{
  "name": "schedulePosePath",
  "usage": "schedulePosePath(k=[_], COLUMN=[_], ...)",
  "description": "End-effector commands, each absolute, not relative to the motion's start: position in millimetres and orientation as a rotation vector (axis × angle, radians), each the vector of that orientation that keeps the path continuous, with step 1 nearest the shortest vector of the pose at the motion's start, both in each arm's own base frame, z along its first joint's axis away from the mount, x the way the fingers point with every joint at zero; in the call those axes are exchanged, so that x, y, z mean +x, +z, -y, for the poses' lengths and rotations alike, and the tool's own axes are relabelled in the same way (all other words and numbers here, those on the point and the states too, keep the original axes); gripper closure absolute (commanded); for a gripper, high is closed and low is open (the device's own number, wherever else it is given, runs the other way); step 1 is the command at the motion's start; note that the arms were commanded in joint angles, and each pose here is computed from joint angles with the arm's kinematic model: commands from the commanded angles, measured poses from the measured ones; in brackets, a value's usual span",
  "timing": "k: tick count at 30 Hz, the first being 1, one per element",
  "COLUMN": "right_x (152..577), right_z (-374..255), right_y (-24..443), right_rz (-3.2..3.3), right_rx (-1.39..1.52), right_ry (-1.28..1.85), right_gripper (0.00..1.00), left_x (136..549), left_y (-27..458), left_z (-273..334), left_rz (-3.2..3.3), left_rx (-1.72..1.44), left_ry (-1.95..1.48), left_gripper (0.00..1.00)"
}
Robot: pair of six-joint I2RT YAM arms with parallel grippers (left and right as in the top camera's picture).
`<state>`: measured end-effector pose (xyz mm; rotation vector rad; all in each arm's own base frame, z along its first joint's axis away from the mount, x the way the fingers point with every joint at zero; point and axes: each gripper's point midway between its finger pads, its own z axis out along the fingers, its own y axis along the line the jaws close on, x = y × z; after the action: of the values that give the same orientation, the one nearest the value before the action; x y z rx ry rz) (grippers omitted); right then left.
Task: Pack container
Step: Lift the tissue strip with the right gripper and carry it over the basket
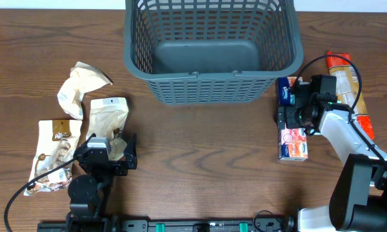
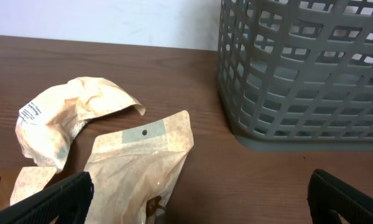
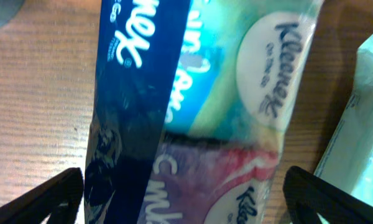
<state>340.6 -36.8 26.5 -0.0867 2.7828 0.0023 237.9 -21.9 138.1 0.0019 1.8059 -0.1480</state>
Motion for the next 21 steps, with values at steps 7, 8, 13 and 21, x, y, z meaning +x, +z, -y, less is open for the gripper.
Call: schedulePosePath(k=[7,8,13,21], right_x=[333.7,333.8,332.7,357.1], right_z=[35.0,35.0,34.7,39.0], right_y=[-7.6,-10.8,-21.0,6.6], right_rz=[-2.865,-2.870,-2.891,-2.812], right_rx=[-0.072,-0.072,-0.071,-0.023], right_ry=[0.034,0.036,0.041,0.024], right_gripper=[0.01,0.01,0.27,0.97], left_x=[238.0,238.0,238.0,238.0], left_y=[125.6,125.6,125.5,125.6], left_z=[20.7,20.7,20.7,20.7], left_rz=[-1.833,-1.833,-1.833,-1.833], left_rx=[0.001,0.001,0.001,0.001], left_ry=[-0.135,-0.135,-0.135,-0.135], left_gripper=[0.01,0.01,0.01,0.01])
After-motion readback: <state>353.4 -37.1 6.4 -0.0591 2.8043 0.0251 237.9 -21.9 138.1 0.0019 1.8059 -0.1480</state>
